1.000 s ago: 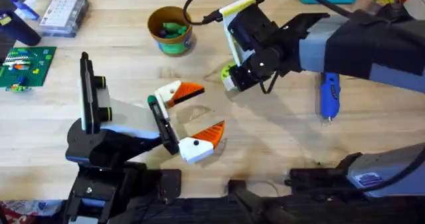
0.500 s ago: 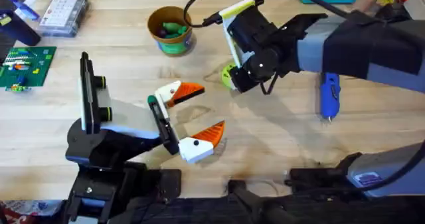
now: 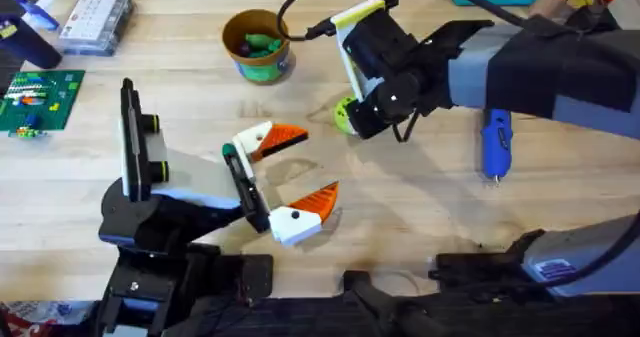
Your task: Pick up the gripper from the table and insert it into the empty holder that is missing its gripper. Then pick up a screw, insert it into the mounting hole, and use the screwdriver to tighten it. Finally, clean up the table by picking up the vegetable and placing it into the bucket.
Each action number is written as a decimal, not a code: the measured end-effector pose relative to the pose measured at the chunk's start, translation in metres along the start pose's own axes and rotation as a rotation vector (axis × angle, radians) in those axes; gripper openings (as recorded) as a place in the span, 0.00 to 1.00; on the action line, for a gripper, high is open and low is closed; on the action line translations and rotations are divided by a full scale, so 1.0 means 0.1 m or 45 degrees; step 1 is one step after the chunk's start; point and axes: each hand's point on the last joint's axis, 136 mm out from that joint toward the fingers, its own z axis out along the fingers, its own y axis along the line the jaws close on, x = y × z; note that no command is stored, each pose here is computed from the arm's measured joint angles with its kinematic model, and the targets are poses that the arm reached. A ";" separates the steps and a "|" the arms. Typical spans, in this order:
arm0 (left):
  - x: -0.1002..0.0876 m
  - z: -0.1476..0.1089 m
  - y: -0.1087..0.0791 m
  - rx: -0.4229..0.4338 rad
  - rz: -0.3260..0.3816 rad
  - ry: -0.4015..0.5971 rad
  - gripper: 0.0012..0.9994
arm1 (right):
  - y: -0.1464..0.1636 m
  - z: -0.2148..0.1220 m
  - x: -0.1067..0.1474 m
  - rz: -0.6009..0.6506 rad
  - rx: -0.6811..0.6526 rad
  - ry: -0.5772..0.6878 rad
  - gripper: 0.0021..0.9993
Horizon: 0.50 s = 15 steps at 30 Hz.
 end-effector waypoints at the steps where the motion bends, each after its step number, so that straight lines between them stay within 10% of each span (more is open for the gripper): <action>1: 0.00 0.00 0.00 0.000 0.000 0.000 0.99 | 0.00 0.00 0.00 0.000 0.000 0.000 0.00; 15: 0.00 0.00 0.00 0.000 0.000 0.000 0.99 | -0.06 -0.41 -0.04 -0.035 0.011 0.069 0.00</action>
